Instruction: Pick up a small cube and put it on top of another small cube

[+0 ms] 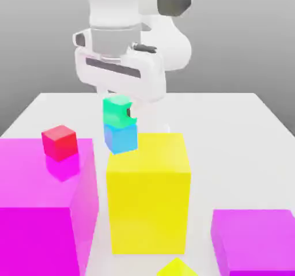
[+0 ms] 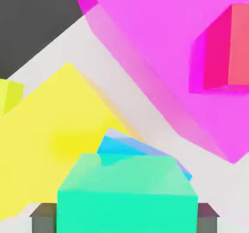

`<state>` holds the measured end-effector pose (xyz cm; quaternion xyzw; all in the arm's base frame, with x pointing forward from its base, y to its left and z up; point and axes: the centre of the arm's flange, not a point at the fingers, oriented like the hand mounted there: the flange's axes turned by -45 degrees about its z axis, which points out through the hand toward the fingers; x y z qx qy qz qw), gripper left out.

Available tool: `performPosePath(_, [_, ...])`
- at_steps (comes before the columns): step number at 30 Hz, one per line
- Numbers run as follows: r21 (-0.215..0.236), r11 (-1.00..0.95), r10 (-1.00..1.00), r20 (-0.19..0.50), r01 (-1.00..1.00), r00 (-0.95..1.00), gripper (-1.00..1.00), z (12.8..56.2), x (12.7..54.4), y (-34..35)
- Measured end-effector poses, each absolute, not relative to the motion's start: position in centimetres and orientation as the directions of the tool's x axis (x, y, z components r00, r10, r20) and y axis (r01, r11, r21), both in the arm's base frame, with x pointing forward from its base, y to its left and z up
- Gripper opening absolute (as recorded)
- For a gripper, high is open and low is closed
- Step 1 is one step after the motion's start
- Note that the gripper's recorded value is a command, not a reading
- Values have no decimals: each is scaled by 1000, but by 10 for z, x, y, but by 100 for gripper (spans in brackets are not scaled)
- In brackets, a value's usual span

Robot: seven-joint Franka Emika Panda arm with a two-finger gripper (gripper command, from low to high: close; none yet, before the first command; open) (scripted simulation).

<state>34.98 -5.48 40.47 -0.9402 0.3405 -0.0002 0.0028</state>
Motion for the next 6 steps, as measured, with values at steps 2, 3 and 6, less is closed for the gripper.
performPosePath(2, [-3, -768, -641, -1, -641, 768, 100, 401, 349, -55])
performPosePath(3, [-1, -768, -641, 0, -641, 768, 100, 406, 350, -55])
performPosePath(6, [0, -768, -641, 0, -641, 768, 100, 443, 350, -55])
